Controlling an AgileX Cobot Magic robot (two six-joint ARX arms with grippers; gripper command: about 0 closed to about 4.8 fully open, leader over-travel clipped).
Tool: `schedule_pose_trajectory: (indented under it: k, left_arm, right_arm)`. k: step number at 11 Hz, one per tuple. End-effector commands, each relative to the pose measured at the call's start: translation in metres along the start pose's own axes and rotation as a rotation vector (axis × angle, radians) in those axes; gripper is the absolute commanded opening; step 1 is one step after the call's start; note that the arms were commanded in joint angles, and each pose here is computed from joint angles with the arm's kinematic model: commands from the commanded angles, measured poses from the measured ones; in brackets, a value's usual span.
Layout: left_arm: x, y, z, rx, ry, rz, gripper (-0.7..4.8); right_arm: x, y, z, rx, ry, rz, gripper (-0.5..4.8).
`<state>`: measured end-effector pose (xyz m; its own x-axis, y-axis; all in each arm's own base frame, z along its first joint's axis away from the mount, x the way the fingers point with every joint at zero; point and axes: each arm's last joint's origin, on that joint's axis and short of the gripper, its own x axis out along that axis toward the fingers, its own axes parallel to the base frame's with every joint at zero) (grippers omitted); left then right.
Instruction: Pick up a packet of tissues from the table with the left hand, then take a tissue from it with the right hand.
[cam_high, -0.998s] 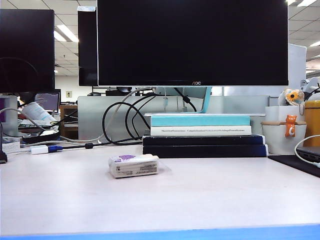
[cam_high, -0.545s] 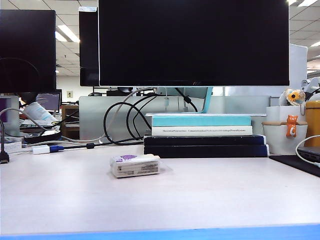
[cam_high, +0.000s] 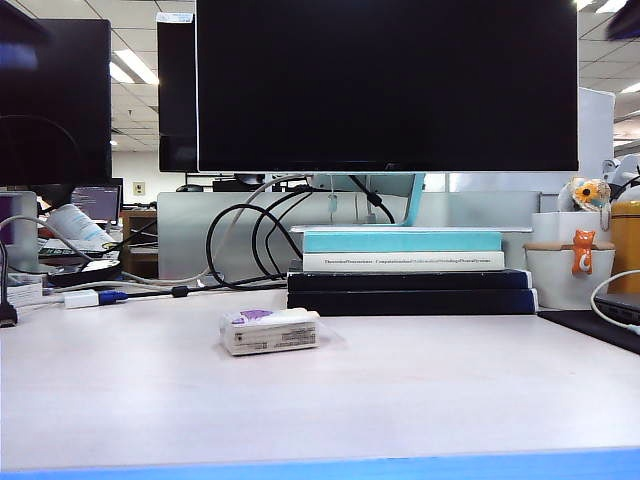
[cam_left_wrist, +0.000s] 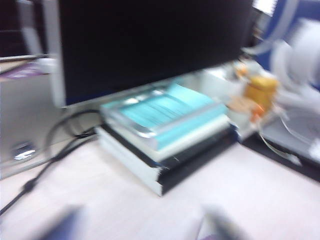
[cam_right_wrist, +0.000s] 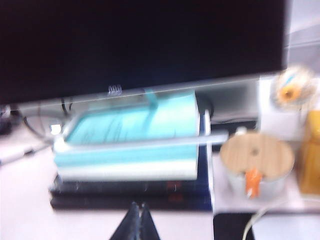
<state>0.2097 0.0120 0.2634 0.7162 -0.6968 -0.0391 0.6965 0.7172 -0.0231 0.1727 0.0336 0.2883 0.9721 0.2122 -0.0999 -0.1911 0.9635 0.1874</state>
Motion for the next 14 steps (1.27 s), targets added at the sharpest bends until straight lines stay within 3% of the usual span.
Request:
schedule_pose_trajectory:
  k: [1,3,4,7,11,14]
  left_arm:
    - [0.054,-0.012,-0.035,0.321,0.091,-0.144,4.79]
    - [0.078,-0.018,-0.057,0.357,0.173,-0.128,4.79]
    - [0.094,-0.013,-0.075,0.296,0.181,-0.138,4.79]
    - [0.104,-0.009,-0.075,0.276,0.174,-0.189,4.79]
    - [0.133,-0.011,-0.081,0.198,0.282,-0.282,4.79]
    - [0.151,-0.028,-0.102,0.220,0.343,-0.341,4.79]
  right_arm:
    - [0.021,-0.003,-0.009,-0.021,0.102,-0.014,-0.06]
    - [0.029,-0.003,-0.013,-0.046,0.143,0.012,-0.06]
    - [0.041,-0.002,-0.019,-0.040,0.197,0.083,-0.06]
    - [0.057,-0.004,-0.035,-0.028,0.282,0.111,-0.06]
    - [0.062,-0.003,-0.034,-0.027,0.251,0.151,-0.06]
    - [0.062,-0.003,-0.035,-0.026,0.255,0.163,-0.06]
